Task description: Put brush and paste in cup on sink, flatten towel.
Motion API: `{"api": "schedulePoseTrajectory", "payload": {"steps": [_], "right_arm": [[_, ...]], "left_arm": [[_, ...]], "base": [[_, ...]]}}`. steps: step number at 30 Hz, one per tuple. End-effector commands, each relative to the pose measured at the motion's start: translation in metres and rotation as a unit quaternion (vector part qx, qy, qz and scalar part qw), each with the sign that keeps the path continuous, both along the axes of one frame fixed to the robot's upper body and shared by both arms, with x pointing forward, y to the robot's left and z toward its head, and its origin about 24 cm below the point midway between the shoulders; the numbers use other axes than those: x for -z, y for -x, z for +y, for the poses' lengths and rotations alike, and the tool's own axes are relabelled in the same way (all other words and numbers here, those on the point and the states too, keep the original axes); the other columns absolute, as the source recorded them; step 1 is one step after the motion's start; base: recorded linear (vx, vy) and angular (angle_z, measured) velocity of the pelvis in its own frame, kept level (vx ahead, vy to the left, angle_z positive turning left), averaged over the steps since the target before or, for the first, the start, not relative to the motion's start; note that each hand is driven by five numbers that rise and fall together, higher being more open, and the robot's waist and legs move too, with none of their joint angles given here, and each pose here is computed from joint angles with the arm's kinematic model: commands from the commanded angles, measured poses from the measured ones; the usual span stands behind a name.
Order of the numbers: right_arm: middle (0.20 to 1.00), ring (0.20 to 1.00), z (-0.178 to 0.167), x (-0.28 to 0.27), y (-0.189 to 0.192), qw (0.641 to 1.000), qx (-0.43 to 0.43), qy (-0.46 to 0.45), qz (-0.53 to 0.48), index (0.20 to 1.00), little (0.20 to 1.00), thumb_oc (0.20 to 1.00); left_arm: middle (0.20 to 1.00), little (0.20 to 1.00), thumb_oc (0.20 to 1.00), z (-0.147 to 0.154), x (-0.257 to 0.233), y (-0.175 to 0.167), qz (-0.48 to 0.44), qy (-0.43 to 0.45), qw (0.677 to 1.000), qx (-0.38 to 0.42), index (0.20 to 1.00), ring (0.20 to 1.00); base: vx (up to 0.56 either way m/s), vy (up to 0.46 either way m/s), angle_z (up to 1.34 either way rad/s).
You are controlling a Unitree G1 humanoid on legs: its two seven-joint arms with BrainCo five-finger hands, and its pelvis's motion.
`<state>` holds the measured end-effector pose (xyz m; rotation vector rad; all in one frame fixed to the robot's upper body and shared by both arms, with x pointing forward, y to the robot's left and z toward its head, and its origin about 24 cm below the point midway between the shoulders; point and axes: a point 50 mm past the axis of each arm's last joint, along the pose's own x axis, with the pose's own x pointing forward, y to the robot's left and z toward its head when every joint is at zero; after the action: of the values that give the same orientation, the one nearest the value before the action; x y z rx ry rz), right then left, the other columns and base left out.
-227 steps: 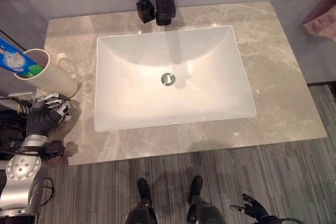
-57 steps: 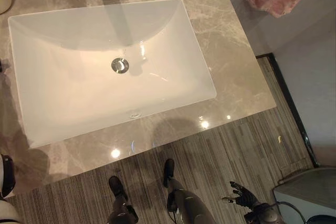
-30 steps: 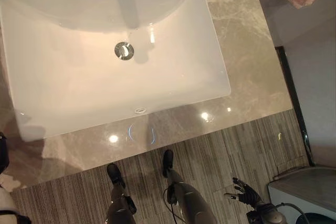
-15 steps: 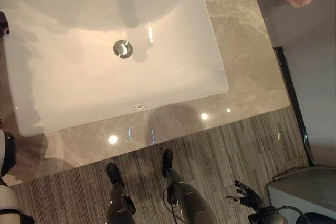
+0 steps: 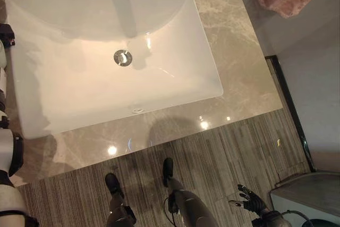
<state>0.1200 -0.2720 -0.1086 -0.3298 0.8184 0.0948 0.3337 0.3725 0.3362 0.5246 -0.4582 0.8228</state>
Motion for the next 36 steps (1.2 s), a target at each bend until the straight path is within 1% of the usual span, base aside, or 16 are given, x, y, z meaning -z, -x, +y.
{"api": "schedulePoseTrajectory", "payload": {"steps": [1, 7, 10, 13, 16, 17, 20, 22, 23, 26, 28, 29, 31, 34, 35, 36], "right_arm": [[1.000, 1.000, -0.021, -0.005, 0.017, 0.999, 0.015, 0.027, 0.012, 1.000, 1.000, 1.000], [1.000, 1.000, -0.019, 0.001, 0.025, 0.999, 0.019, 0.030, 0.027, 1.000, 1.000, 1.000], [1.000, 1.000, -0.016, 0.005, 0.028, 0.999, 0.027, 0.030, 0.034, 1.000, 1.000, 1.000], [1.000, 1.000, -0.014, 0.005, 0.035, 0.999, 0.026, 0.028, 0.034, 1.000, 1.000, 1.000], [1.000, 1.000, -0.013, 0.006, 0.042, 0.998, -0.008, 0.037, 0.053, 1.000, 1.000, 1.000], [1.000, 1.000, -0.015, 0.005, 0.042, 0.998, -0.011, 0.042, 0.055, 1.000, 1.000, 1.000], [1.000, 1.000, -0.021, 0.005, 0.044, 0.998, 0.016, 0.046, 0.050, 1.000, 1.000, 1.000], [1.000, 1.000, -0.031, 0.005, 0.046, 0.996, 0.059, 0.054, 0.047, 1.000, 1.000, 1.000], [1.000, 1.000, -0.031, 0.006, 0.048, 0.995, 0.067, 0.056, 0.049, 1.000, 1.000, 1.000], [1.000, 1.000, -0.033, 0.005, 0.051, 0.995, 0.066, 0.056, 0.051, 1.000, 1.000, 1.000], [1.000, 1.000, -0.034, 0.004, 0.053, 0.995, 0.072, 0.052, 0.048, 1.000, 1.000, 1.000], [1.000, 1.000, -0.033, 0.004, 0.059, 0.995, 0.076, 0.047, 0.049, 1.000, 1.000, 1.000], [1.000, 1.000, -0.032, 0.004, 0.058, 0.995, 0.078, 0.042, 0.044, 1.000, 1.000, 1.000], [1.000, 1.000, -0.033, -0.003, 0.039, 0.996, 0.075, 0.049, 0.004, 1.000, 1.000, 1.000], [1.000, 1.000, -0.034, -0.011, 0.023, 0.995, 0.081, 0.052, -0.033, 1.000, 1.000, 1.000], [1.000, 1.000, -0.032, -0.013, 0.019, 0.995, 0.080, 0.048, -0.043, 1.000, 1.000, 1.000]], "left_arm": [[0.200, 0.200, 0.200, 0.022, -0.004, 0.016, -0.011, 0.008, 0.997, -0.073, 0.200, 0.200], [0.200, 0.200, 0.200, 0.037, 0.012, 0.026, 0.002, 0.010, 0.995, -0.104, 0.200, 0.200], [0.200, 0.200, 0.200, 0.044, 0.030, 0.034, 0.007, 0.003, 0.994, -0.105, 0.200, 0.200], [0.200, 0.200, 0.200, 0.048, 0.048, 0.052, -0.002, -0.035, 0.994, -0.108, 0.200, 0.200], [0.200, 0.200, 0.200, 0.046, 0.079, 0.071, -0.008, -0.041, 0.996, -0.085, 0.200, 0.200], [0.200, 0.200, 0.200, 0.056, 0.092, 0.082, 0.002, -0.025, 0.995, -0.096, 0.200, 0.200], [0.200, 0.200, 0.200, 0.044, 0.127, 0.101, 0.009, -0.025, 0.997, -0.069, 0.200, 0.200], [0.200, 0.200, 0.200, 0.021, 0.176, 0.120, 0.025, 0.024, 0.999, -0.001, 0.200, 0.200], [0.200, 0.200, 0.200, 0.005, 0.182, 0.122, 0.015, 0.030, 0.999, 0.032, 0.200, 0.200], [0.200, 0.200, 0.200, -0.012, 0.206, 0.139, 0.022, 0.075, 0.994, 0.078, 0.200, 0.200], [0.200, 0.200, 0.200, -0.020, 0.212, 0.149, 0.023, 0.090, 0.990, 0.103, 0.200, 0.200], [0.200, 0.200, 0.200, -0.034, 0.222, 0.157, 0.026, 0.107, 0.985, 0.132, 0.200, 0.200], [0.200, 0.200, 0.200, -0.045, 0.224, 0.159, 0.030, 0.108, 0.980, 0.165, 0.200, 0.200], [0.200, 0.200, 0.200, -0.064, 0.216, 0.151, 0.014, 0.099, 0.965, 0.243, 0.200, 0.200], [0.200, 0.200, 0.200, -0.079, 0.212, 0.145, 0.007, 0.100, 0.949, 0.297, 0.200, 0.200], [0.200, 0.200, 0.200, -0.081, 0.213, 0.145, 0.007, 0.107, 0.945, 0.310, 0.200, 0.200]], "base": [[0.00, 0.000, 0.00], [0.01, -0.020, 0.06], [0.01, -0.008, 0.03], [0.03, -0.003, -0.01], [0.10, -0.010, 0.01], [0.07, 0.000, 0.07], [0.04, 0.005, 0.08], [0.00, 0.031, 0.33], [0.02, 0.032, 0.27], [0.01, 0.021, 0.08], [-0.02, 0.010, -0.04], [-0.05, 0.022, -0.11], [-0.07, 0.015, -0.08], [-0.17, 0.044, -0.29], [-0.15, 0.086, -0.70], [-0.14, 0.103, -0.60]]}}
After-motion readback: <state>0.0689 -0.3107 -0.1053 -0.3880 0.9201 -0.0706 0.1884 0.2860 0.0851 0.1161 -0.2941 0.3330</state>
